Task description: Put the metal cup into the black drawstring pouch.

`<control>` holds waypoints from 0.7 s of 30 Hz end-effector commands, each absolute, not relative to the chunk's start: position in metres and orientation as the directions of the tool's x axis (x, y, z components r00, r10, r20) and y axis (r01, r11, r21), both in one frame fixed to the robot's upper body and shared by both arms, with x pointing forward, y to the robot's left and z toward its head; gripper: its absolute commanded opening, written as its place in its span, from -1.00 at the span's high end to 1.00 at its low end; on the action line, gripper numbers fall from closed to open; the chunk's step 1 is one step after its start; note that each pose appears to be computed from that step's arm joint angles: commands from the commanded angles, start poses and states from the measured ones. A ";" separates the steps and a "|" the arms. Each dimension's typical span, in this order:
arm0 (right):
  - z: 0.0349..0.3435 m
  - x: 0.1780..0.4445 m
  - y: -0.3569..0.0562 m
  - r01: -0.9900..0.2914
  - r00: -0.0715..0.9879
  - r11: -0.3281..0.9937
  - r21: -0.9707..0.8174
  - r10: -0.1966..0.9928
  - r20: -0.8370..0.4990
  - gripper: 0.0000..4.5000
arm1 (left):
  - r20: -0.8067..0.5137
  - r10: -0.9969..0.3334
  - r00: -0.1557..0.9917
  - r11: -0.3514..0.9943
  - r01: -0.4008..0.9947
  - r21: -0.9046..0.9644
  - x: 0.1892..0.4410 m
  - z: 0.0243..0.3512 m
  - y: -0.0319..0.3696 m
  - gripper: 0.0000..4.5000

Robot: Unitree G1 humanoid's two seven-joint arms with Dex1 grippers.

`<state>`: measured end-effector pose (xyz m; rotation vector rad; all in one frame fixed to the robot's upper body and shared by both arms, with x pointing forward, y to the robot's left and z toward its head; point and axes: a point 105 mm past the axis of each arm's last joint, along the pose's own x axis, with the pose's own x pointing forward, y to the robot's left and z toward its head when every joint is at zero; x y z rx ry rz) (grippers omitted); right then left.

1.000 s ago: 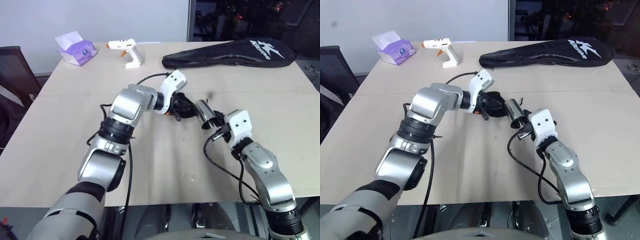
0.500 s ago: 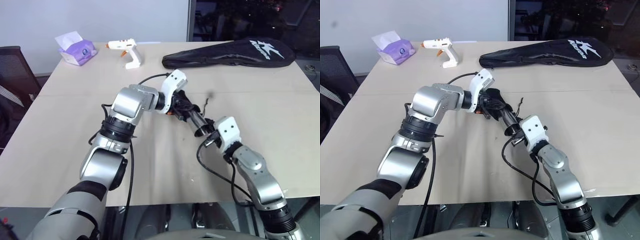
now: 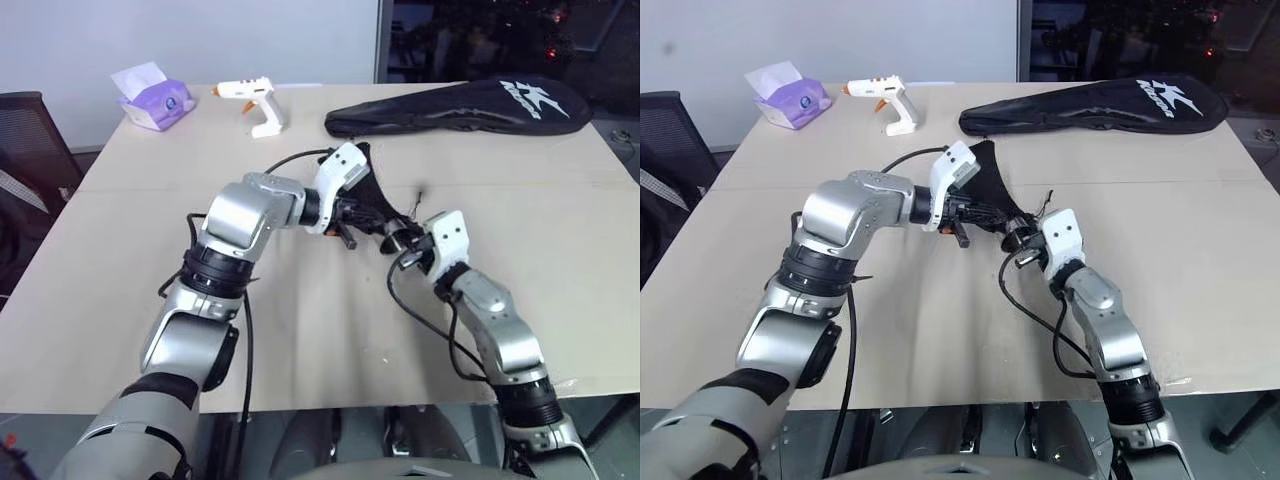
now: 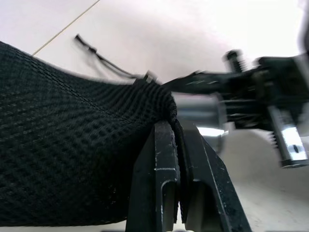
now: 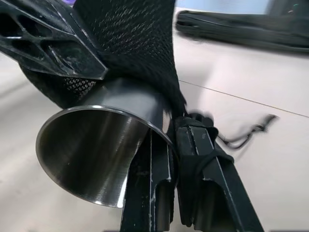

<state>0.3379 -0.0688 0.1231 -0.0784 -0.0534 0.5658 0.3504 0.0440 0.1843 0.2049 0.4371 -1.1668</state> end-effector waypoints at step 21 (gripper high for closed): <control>0.169 0.351 -0.055 -0.542 0.840 0.780 0.312 0.505 0.198 0.98 | -0.275 -0.920 0.278 0.333 0.926 -0.177 0.347 0.226 0.036 1.00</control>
